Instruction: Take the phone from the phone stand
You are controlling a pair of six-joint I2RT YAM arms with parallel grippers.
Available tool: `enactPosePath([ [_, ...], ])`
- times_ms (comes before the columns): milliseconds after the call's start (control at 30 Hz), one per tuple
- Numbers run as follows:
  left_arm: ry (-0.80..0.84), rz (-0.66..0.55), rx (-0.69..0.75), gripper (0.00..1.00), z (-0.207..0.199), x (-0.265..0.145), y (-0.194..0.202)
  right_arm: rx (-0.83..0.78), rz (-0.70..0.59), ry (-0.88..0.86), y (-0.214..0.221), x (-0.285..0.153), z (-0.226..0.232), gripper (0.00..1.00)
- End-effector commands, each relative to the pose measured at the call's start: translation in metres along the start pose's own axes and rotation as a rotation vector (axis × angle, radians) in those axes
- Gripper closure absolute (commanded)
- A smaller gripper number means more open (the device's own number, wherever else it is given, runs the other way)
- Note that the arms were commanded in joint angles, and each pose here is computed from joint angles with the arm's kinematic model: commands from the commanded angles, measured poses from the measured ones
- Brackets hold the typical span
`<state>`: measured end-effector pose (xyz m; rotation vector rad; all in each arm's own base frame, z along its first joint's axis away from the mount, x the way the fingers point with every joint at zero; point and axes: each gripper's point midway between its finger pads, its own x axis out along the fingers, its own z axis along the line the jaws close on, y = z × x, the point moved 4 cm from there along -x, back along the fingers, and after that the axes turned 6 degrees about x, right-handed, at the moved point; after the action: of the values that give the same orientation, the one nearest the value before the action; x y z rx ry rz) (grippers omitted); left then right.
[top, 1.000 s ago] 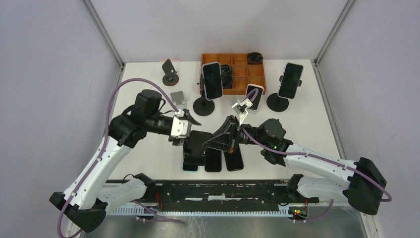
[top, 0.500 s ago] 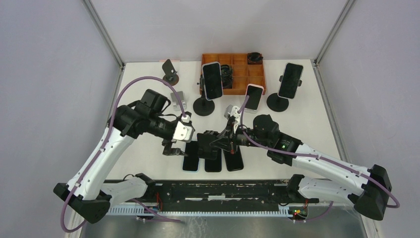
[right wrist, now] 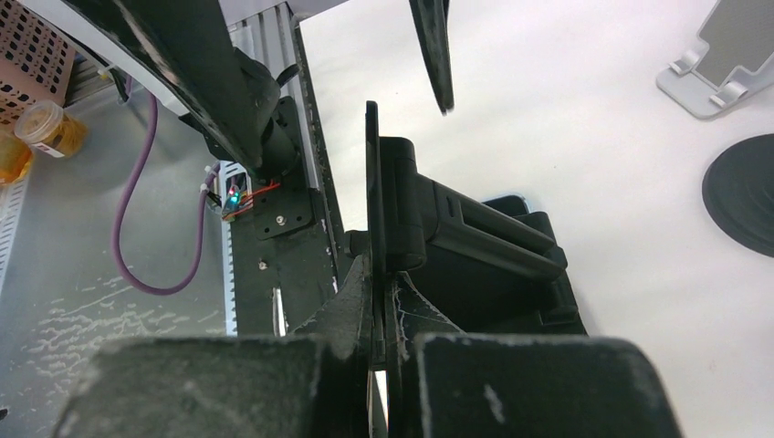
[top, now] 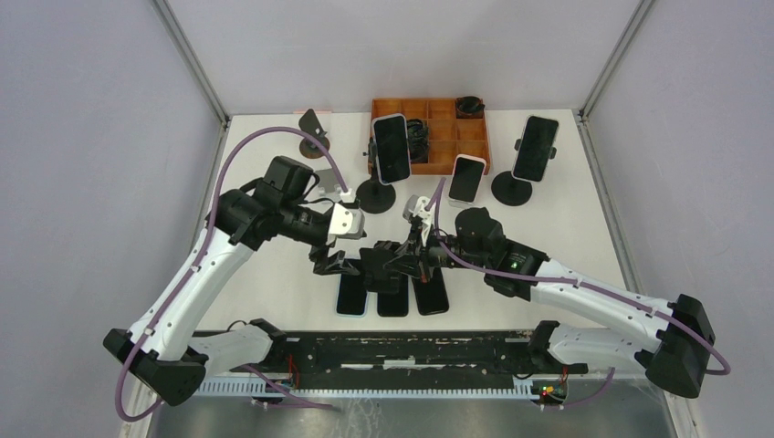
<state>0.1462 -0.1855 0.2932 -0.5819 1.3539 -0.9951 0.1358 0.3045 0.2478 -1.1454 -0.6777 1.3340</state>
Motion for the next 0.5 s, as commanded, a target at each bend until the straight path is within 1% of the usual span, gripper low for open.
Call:
enactPosePath([
  [0, 0.034, -0.01, -0.115, 0.24, -0.003, 0.01, 0.006, -0.079, -0.129, -0.052, -0.044, 0.002, 0.015, 1.0],
  [67, 0.048, 0.002, -0.132, 0.31, -0.004, 0.012, 0.009, -0.083, -0.131, -0.058, -0.046, 0.004, 0.016, 1.0],
  [133, 0.053, 0.007, -0.144, 0.43, -0.002, 0.013, 0.01, -0.082, -0.128, -0.066, -0.046, 0.007, 0.016, 1.0],
  [267, 0.05, 0.009, -0.142, 0.7, 0.002, 0.013, 0.009, -0.08, -0.113, -0.073, -0.043, 0.011, 0.016, 1.0],
  [367, 0.048, 0.02, -0.142, 0.95, 0.003, 0.014, 0.012, -0.075, -0.098, -0.075, -0.037, 0.014, 0.014, 1.0],
  [400, 0.048, 0.024, -0.142, 0.97, 0.003, 0.014, 0.013, -0.069, -0.091, -0.071, -0.034, 0.015, 0.013, 0.97],
  [433, 0.047, 0.032, -0.145, 0.98, 0.003, 0.015, 0.015, -0.065, -0.083, -0.063, -0.031, 0.015, 0.011, 0.89],
  [467, 0.048, 0.042, -0.15, 0.98, 0.002, 0.016, 0.019, -0.056, -0.077, -0.045, -0.028, 0.016, 0.008, 0.73],
])
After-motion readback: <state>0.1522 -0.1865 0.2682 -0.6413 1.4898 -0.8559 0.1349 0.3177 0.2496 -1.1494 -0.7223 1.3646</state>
